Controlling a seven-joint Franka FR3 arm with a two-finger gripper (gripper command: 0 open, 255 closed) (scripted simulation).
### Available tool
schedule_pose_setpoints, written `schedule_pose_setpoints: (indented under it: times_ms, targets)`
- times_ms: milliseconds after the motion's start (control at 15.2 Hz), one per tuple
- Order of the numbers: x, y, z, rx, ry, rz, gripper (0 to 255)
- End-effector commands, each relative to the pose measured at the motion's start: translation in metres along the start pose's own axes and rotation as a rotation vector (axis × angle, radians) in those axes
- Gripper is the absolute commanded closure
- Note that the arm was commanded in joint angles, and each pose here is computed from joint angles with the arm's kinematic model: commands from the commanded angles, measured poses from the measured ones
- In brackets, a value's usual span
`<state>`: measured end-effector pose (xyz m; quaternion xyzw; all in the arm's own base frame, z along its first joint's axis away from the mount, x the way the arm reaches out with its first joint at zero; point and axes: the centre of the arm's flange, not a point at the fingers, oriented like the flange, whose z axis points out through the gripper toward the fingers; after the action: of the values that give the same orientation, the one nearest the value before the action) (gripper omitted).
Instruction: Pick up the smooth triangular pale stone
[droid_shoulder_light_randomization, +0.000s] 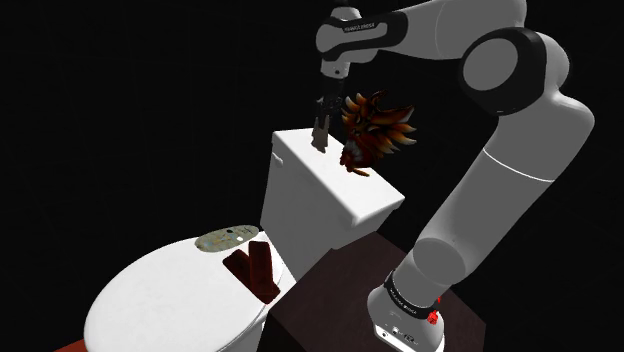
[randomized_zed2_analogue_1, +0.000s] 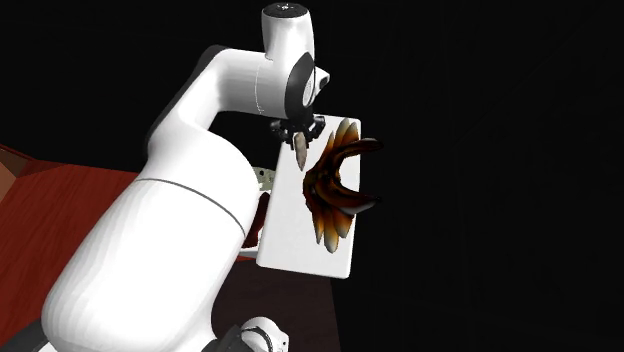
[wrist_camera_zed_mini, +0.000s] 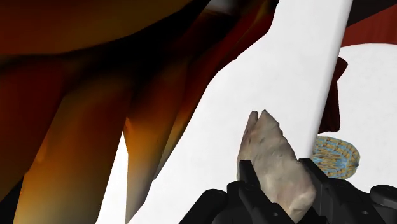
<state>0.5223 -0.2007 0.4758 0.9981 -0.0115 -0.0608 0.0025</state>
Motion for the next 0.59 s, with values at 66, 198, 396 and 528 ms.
schedule_pose_setpoints:
  times_ms: [66, 198, 396, 528]
  targets:
    - [-0.002, -0.001, -0.016, 0.000, 0.000, 0.000, 255]
    - [-0.003, -0.001, -0.027, 0.000, 0.000, 0.000, 255]
    - [-0.005, -0.001, -0.043, 0.000, 0.000, 0.000, 255]
    - [-0.007, -0.001, -0.053, 0.000, 0.000, 0.000, 255]
